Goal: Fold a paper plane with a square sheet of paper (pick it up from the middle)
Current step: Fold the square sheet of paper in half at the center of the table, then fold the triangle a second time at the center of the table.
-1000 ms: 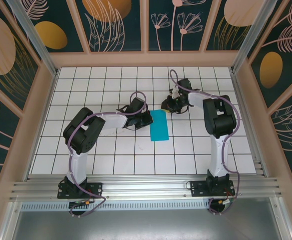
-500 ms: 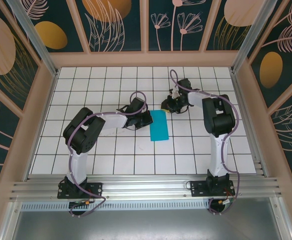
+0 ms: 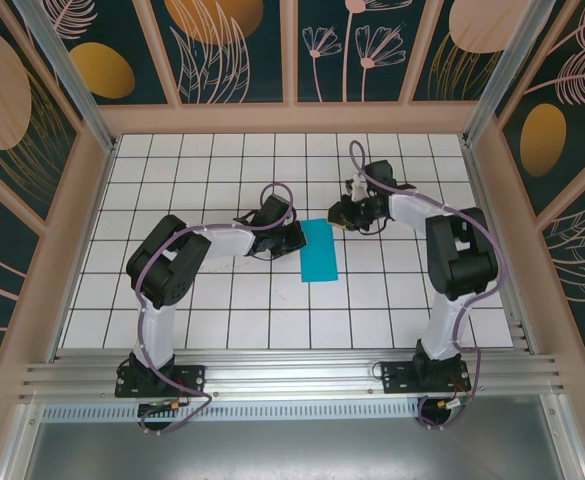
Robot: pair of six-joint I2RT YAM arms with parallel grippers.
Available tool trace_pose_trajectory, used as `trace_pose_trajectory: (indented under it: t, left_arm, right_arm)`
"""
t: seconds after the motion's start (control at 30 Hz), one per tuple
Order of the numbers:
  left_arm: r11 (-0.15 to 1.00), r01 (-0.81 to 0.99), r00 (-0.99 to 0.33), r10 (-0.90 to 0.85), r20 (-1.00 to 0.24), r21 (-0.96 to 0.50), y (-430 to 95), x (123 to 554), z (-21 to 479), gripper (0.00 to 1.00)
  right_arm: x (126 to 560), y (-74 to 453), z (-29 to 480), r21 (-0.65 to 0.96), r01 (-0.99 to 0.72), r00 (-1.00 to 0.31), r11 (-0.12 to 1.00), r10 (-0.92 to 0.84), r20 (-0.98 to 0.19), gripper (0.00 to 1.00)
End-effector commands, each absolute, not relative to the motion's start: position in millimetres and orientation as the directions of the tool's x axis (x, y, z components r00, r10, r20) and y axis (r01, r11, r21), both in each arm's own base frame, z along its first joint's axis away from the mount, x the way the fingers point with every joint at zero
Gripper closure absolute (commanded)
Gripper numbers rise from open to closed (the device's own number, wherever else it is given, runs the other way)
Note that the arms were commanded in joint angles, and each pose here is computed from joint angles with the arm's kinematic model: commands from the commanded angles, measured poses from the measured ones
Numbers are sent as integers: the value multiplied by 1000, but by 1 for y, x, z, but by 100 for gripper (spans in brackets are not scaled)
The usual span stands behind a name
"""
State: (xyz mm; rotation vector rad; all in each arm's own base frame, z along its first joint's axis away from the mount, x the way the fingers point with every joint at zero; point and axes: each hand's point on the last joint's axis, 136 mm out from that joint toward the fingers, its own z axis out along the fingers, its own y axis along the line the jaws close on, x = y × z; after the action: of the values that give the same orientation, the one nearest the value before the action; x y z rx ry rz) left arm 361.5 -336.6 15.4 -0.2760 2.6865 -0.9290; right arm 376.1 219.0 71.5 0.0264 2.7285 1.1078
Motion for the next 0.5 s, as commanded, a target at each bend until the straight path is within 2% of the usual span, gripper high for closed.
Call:
trace_pose_trajectory:
  t: [0.0,0.27,0.47]
  left_arm:
    - [830,-119,-958,-240,-156,-546,-323,343,-9,100]
    - [828,-114,-956,-242,-166,-549,-322,344,-4,100]
    - [823,-110,-955,-242,-170,-557,-324,346,-1,100]
  right_arm:
    - [343,224,57,694,-27,-990,719,79,-120,80]
    - [293,231,54,710,-18,-994,704,63,-88,81]
    - [270,226,34,676,16,-997,737,62,-44,81]
